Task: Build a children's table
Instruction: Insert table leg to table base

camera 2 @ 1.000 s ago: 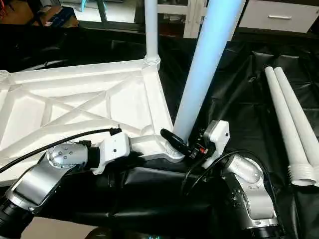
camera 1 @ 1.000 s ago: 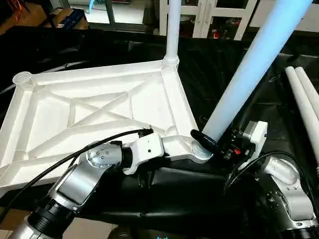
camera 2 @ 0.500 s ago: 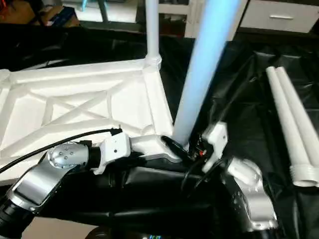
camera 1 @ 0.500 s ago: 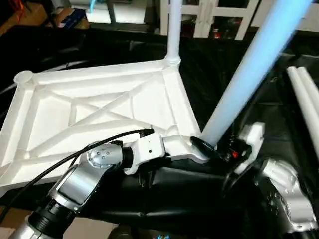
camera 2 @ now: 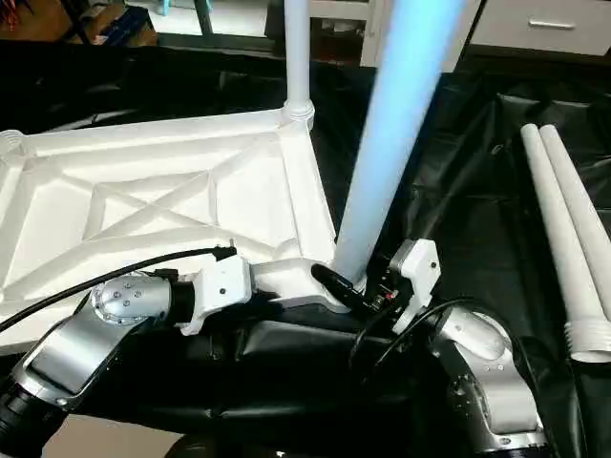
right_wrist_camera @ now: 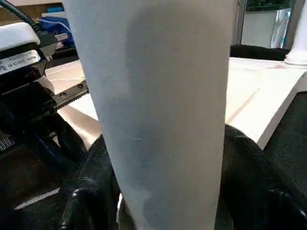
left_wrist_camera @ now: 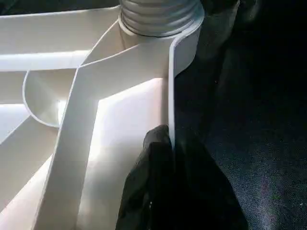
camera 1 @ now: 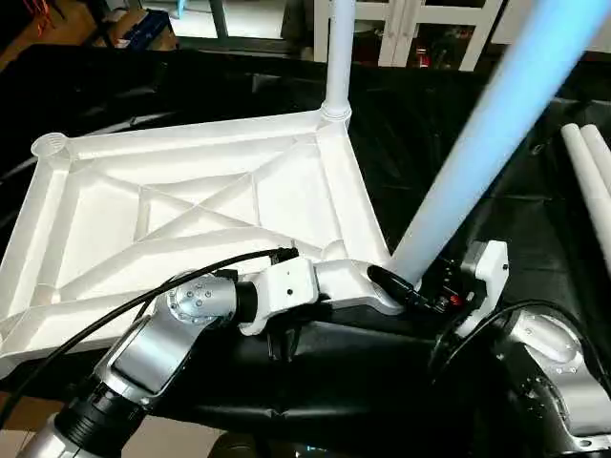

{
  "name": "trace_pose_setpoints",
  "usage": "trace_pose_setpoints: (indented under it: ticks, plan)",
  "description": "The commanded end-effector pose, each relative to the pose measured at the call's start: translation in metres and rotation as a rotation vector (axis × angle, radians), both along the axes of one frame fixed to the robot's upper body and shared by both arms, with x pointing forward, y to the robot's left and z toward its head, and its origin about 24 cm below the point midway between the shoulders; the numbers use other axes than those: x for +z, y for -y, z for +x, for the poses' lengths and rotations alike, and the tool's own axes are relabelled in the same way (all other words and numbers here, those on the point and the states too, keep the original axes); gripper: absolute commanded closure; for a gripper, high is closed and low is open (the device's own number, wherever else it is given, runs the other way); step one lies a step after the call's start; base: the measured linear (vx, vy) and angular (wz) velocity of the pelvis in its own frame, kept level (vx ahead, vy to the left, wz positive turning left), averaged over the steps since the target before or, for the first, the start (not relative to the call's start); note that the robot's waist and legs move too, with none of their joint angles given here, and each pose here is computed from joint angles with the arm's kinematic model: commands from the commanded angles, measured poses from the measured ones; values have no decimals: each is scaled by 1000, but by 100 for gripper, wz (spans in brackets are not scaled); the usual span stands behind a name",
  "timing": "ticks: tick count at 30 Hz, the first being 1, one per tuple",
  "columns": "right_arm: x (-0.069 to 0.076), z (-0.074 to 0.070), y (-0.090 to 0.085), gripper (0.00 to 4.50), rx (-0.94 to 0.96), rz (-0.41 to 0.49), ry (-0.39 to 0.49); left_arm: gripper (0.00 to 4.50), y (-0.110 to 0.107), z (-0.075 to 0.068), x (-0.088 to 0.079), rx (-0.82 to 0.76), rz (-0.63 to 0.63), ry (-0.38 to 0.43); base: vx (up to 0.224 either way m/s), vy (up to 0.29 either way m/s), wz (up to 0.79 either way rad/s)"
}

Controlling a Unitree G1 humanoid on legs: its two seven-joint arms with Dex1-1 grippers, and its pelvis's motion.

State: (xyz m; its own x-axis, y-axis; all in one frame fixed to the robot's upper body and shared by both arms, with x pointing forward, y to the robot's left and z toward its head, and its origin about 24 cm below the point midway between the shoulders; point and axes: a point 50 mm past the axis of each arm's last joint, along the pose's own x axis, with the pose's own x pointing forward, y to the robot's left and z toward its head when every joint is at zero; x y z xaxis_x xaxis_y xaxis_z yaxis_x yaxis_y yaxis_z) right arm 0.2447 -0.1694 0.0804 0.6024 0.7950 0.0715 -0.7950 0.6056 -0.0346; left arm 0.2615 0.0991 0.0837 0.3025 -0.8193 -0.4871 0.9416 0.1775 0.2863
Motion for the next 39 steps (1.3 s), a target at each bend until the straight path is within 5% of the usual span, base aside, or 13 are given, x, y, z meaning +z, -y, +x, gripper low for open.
trace_pose_setpoints:
  ticks: [1, 8, 39]
  plan:
    - [-10, -8, 0, 174, 19, 2, -70, 450, -9, 0, -22, 57, 61, -74, 0, 0, 0]
    - [-9, -10, 2, 97, 1, -1, -64, 450, -9, 0, -22, 57, 62, -74, 0, 0, 0]
    - [7, -3, 7, 97, -26, -6, -9, 450, -12, -1, -23, 61, 67, -80, 0, 0, 0]
